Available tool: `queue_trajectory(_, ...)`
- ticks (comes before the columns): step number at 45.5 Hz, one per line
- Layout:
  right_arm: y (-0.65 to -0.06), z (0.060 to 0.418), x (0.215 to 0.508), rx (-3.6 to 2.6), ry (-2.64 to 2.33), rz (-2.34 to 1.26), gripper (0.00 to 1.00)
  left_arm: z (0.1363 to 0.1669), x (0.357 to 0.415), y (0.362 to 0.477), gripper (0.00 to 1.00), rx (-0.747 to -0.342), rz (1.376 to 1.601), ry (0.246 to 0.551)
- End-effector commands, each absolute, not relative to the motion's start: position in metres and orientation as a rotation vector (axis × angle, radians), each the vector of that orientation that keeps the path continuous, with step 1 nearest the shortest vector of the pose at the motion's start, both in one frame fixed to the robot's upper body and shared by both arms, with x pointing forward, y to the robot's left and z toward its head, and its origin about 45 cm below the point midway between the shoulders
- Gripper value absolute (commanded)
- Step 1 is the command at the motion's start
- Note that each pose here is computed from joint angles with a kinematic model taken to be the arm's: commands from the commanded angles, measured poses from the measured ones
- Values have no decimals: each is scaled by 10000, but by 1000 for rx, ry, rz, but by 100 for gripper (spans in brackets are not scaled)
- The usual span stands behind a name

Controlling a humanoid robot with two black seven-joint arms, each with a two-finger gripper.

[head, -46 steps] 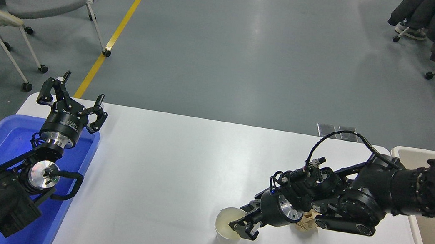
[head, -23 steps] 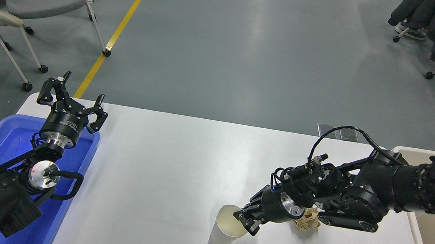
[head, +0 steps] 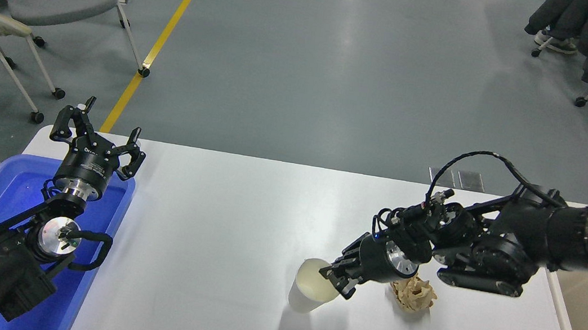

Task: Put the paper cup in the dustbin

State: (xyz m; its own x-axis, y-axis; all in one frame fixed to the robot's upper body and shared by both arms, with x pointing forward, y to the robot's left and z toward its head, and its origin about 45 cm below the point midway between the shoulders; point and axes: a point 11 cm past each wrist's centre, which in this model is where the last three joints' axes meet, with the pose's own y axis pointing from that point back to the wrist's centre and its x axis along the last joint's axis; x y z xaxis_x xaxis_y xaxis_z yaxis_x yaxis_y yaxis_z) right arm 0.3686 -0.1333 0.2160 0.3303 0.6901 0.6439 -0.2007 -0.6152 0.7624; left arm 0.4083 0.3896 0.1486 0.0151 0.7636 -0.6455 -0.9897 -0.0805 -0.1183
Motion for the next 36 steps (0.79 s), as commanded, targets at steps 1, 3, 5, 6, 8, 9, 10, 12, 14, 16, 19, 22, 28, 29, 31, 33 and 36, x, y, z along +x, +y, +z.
queue_trajectory(1,-1365,2889,3764,1755,369,1453,0,1487,4083,3897,100,-662,1532,439)
queue_trajectory(3,-1389,3019,3763,1747,365,1453,0,1487,4083,3898,100,-663,1533,440)
queue_trajectory(5,-1396,3132,3733,1745,364,1456,0,1478,4079,3893,100,-663,1533,442)
queue_trajectory(6,-1392,3184,3729,1739,363,1465,0,1476,4077,3897,100,-662,1534,442)
queue_trajectory(8,-1381,3274,3743,1729,349,1482,0,1486,4082,3904,100,-664,1534,438)
queue_trajectory(9,-1377,3315,3742,1726,347,1488,0,1487,4083,3898,100,-663,1533,440)
queue_trajectory(10,-1374,3355,3742,1725,343,1493,0,1487,4083,3898,100,-663,1533,440)
queue_trajectory(12,-1359,3437,3761,1717,326,1508,0,1487,4083,3898,100,-663,1533,440)
queue_trajectory(14,-1350,3497,3774,1713,315,1514,0,1487,4083,3898,100,-663,1533,440)
queue_trajectory(16,-1354,3555,3785,1703,312,1513,0,1485,4082,3902,100,-662,1534,440)
queue_trajectory(19,-1364,3675,3808,1684,301,1500,0,1487,4083,3898,100,-663,1533,440)
queue_trajectory(22,-1331,3793,3814,1694,277,1487,0,1487,4083,3898,100,-663,1533,440)
queue_trajectory(28,-1331,3864,3813,1711,263,1452,0,1488,4083,3898,100,-663,1532,438)
queue_trajectory(29,-1339,3868,3814,1713,261,1451,0,1484,4084,3890,100,-662,1531,441)
queue_trajectory(31,-1351,3872,3817,1715,255,1450,0,1487,4083,3898,100,-663,1533,440)
queue_trajectory(33,-1360,3871,3819,1715,254,1448,0,1487,4083,3898,100,-663,1533,440)
queue_trajectory(36,-1364,3889,3828,1717,243,1453,0,1487,4083,3898,100,-663,1533,440)
